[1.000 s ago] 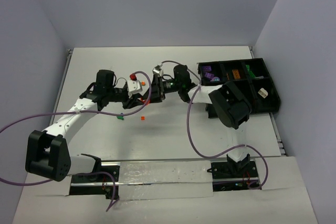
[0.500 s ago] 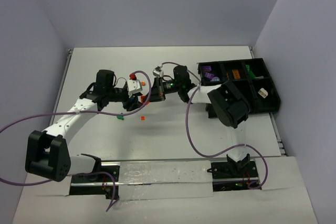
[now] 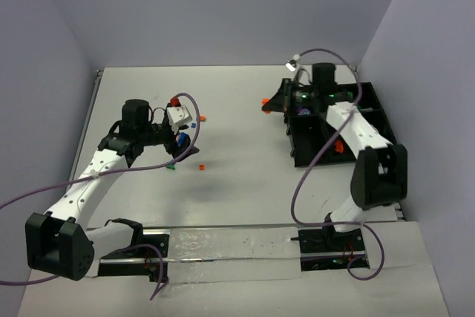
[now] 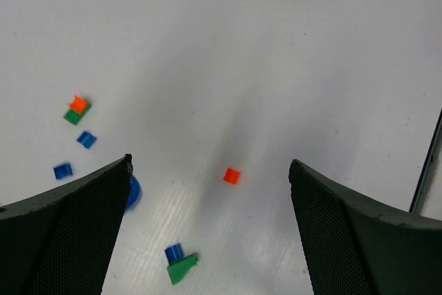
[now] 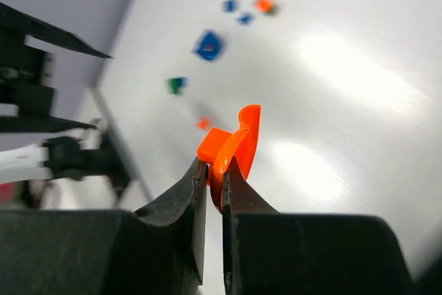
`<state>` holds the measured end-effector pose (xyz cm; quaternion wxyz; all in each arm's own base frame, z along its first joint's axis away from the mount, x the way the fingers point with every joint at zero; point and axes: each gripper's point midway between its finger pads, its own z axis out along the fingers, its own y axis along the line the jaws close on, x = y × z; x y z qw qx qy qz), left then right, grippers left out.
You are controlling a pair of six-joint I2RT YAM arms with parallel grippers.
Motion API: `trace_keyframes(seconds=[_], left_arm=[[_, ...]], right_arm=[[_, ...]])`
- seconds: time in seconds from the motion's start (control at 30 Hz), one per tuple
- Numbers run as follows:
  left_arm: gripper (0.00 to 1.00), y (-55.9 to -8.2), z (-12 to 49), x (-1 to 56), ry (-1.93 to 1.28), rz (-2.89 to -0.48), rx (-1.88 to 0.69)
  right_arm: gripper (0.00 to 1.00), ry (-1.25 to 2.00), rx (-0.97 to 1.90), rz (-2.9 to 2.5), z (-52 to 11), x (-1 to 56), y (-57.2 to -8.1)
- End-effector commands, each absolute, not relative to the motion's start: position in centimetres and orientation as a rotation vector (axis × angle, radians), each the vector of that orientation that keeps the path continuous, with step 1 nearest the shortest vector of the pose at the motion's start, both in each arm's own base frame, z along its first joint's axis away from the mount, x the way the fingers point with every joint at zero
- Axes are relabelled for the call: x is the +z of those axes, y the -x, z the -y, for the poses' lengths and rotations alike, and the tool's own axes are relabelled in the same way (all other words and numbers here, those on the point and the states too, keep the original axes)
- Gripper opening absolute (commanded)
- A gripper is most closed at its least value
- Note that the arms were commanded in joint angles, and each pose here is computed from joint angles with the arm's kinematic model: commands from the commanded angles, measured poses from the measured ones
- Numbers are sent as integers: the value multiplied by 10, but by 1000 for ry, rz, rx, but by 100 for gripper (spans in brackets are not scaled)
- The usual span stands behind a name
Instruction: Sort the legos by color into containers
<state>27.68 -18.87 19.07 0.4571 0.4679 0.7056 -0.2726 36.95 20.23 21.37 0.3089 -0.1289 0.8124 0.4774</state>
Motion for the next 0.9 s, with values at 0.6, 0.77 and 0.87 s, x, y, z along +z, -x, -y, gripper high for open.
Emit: trace_keyframes(seconds=[0.6,0.77,0.87], left_arm=[[99,-294,166,151,-926,-2062,-532],[99,-294,166,137,-969,-2086,-491],[98,-293,166,127,-985,-2098,-461]], right_arm=[[13,77,68,-2561,79,109,-372],[27,30,-14,-2582,94,96,-381],[43,20,-28,-2575,96,94,-384]])
